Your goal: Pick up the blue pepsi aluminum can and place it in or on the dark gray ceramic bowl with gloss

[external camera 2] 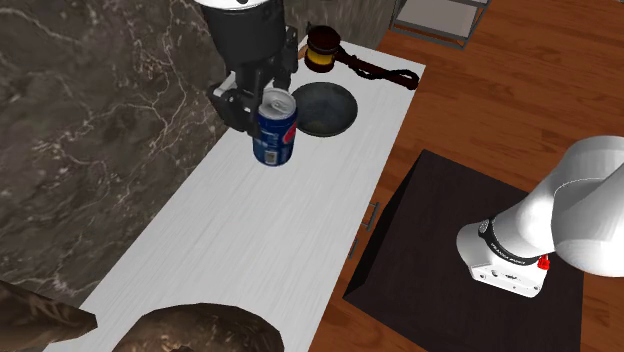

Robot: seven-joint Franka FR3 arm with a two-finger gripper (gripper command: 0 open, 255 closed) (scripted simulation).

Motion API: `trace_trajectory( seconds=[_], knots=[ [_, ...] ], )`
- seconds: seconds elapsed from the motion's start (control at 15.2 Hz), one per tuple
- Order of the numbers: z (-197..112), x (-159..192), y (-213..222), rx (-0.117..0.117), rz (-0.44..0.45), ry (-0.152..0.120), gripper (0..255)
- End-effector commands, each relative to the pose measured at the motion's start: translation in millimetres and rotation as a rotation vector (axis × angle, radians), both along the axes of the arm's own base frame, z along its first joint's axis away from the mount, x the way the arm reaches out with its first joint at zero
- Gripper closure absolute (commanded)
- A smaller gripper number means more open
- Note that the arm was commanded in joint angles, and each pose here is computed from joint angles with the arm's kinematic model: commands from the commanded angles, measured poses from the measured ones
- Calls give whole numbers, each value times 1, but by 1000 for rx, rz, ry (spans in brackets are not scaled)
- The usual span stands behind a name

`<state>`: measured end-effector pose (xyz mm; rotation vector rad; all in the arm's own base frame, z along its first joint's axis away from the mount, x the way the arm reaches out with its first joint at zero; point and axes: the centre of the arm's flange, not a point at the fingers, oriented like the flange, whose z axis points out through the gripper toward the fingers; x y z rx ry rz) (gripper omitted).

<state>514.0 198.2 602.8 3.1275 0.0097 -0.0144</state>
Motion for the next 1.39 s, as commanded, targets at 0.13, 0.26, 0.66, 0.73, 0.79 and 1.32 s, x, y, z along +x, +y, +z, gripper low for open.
trace_trajectory(
  seconds=[0.13,0.26,0.66,0.73,0.79,1.32],
  knots=[
    [4,5,-52,1,1,-1,255],
    [6,9,-78,1,1,-1,255],
    [12,19,-157,1,1,-1,255],
    [13,20,-170,1,1,-1,255],
    [14,22,-183,1,1,-1,255],
    [-17,25,-202,1,1,-1,255]
  ],
)
